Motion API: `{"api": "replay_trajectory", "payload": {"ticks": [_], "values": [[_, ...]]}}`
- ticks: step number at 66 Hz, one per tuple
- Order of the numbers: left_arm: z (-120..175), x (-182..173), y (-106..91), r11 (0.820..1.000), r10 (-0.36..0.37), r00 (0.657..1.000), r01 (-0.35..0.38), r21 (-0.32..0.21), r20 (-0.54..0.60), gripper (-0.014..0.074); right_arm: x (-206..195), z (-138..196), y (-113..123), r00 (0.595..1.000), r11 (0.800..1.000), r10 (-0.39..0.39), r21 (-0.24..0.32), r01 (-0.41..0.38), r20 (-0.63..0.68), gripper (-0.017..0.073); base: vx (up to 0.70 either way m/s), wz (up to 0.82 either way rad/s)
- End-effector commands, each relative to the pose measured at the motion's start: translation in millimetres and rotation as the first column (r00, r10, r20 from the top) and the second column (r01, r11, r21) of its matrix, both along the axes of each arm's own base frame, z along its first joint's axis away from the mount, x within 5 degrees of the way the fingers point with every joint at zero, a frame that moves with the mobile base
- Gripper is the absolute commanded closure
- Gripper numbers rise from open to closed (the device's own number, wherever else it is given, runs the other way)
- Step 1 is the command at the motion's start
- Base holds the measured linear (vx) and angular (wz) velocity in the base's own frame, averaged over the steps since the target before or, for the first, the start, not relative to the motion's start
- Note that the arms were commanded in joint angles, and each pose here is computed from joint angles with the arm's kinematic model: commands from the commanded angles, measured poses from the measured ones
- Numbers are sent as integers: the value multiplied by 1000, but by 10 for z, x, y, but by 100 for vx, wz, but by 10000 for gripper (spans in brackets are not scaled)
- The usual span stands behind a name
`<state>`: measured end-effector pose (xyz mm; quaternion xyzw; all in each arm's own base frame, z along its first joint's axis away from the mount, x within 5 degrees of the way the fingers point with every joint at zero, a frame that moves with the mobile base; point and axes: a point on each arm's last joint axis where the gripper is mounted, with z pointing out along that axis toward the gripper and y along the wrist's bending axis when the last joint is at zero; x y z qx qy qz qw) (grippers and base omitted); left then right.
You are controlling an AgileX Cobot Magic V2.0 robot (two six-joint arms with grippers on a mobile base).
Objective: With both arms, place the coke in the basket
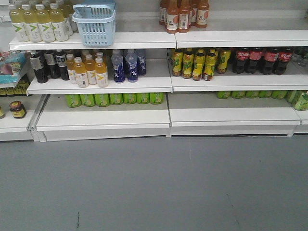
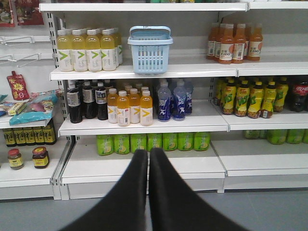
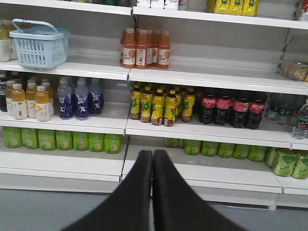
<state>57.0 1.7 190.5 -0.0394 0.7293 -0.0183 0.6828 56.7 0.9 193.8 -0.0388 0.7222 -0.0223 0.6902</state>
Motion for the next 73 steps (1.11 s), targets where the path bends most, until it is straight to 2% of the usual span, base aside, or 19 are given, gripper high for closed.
{"api": "replay_trajectory", "payload": {"ticks": [1,73], "values": [[77,-13,-5,1000,-7,996,8,-11,90,600,-8,41,6,997,1000,7,-13,-6,82,568,0,0],[77,-13,-5,1000,-7,996,8,-11,90,600,-8,41,6,997,1000,7,-13,-6,82,568,0,0]]}}
